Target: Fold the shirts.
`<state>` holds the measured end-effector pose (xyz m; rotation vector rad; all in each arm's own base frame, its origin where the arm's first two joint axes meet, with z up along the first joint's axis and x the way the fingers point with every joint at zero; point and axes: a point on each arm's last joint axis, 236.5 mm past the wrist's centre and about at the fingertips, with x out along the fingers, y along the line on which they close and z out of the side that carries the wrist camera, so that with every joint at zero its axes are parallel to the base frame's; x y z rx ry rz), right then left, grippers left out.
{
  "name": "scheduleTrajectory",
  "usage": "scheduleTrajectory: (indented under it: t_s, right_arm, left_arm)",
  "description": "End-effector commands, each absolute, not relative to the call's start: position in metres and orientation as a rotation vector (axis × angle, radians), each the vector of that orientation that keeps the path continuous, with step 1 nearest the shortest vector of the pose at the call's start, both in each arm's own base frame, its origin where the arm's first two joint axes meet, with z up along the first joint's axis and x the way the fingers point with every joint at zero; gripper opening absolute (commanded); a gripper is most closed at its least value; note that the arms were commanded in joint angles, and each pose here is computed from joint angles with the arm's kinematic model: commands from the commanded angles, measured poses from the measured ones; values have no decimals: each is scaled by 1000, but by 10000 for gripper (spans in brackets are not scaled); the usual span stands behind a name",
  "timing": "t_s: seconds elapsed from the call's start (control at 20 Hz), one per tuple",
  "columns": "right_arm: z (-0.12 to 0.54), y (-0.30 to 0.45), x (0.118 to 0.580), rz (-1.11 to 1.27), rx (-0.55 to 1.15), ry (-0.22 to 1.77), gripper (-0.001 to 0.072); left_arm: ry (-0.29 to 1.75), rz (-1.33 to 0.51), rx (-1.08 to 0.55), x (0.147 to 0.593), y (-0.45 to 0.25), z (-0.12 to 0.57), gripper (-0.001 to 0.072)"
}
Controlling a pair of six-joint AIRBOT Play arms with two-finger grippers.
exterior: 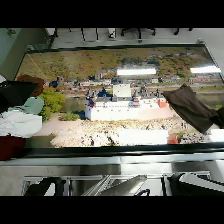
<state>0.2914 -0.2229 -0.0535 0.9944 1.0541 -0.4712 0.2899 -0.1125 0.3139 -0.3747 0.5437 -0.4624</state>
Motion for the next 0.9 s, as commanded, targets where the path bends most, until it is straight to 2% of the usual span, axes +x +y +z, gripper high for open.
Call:
scheduleTrajectory:
  t_s: [0.0,0.2,0.35,0.4,0.45,0.5,0.6,0.7,0.75,0.85]
  right_arm:
    - [-86,-210,255,-535,1073,1087,27]
    - [-89,-181,255,-526,1179,1068,28]
    - [-73,-185,261,-526,1167,1009,29]
    - [-69,-185,261,-525,1159,1003,95]
    - [-66,-184,260,-522,1149,1005,357]
    - [-64,-183,256,-520,1134,1019,446]
    - [-55,-188,232,-556,1058,1104,446]
    - [-36,-207,185,-714,947,1245,449]
    - [-6,-225,163,-852,887,1246,449]
    - [50,-238,193,-835,853,1039,444]
  left_arm:
    - [522,-459,-379,292,-112,318,14]
    - [521,-458,-379,293,-111,318,14]
    - [523,-459,-378,292,-112,318,14]
    - [527,-460,-377,292,-112,317,14]
    - [531,-461,-376,291,-112,316,14]
    - [533,-462,-376,291,-112,316,14]
    - [533,-462,-376,291,-112,316,14]
    - [532,-461,-376,291,-112,316,14]
    - [531,-461,-376,291,-112,316,14]
    - [530,-461,-376,291,-112,317,14]
